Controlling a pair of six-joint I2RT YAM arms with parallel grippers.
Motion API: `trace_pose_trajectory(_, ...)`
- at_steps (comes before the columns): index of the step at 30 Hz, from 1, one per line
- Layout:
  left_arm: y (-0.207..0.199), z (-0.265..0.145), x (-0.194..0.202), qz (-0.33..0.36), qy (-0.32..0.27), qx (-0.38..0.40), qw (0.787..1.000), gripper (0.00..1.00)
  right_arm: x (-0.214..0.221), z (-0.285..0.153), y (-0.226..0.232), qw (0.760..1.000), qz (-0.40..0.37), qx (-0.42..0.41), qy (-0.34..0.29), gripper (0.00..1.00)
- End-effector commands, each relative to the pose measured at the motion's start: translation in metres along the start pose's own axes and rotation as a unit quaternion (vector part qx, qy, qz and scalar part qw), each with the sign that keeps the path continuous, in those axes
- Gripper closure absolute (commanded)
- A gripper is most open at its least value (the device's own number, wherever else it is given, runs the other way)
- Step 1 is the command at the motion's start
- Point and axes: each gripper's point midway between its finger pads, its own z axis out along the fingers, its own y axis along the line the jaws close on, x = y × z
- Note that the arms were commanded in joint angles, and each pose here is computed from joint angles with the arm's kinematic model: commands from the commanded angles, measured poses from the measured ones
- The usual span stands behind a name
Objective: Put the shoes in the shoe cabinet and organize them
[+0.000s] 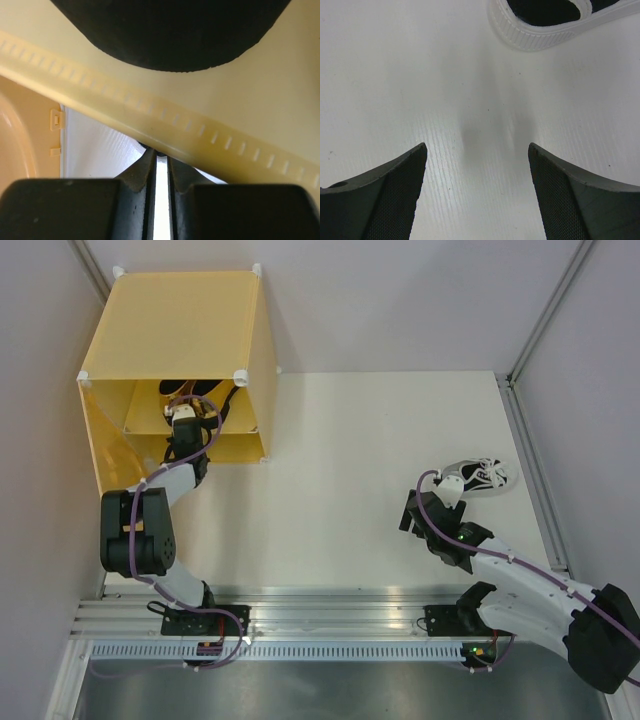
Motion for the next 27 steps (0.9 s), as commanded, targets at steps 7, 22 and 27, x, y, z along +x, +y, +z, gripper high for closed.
trace_pose_trajectory(7, -0.009, 0.011, -0.057, -0.012, -0.087, 0.026, 0.996, 0.84, -0.008, -0.004, 0.0, 1.0, 0.005, -0.001, -0.009, 0.14)
trace_pose_trajectory(22, -0.007, -0.023, -0.038, -0.1, -0.05, 0.043, 0.993, 0.66, -0.002, 0.0, 0.002, 1.0, 0.007, -0.007, -0.002, 0.14)
trace_pose_trajectory(27, 0.006, -0.035, -0.015, -0.143, -0.013, 0.01, 0.99, 0.68, 0.0, 0.001, 0.005, 1.0, 0.007, -0.012, 0.001, 0.14)
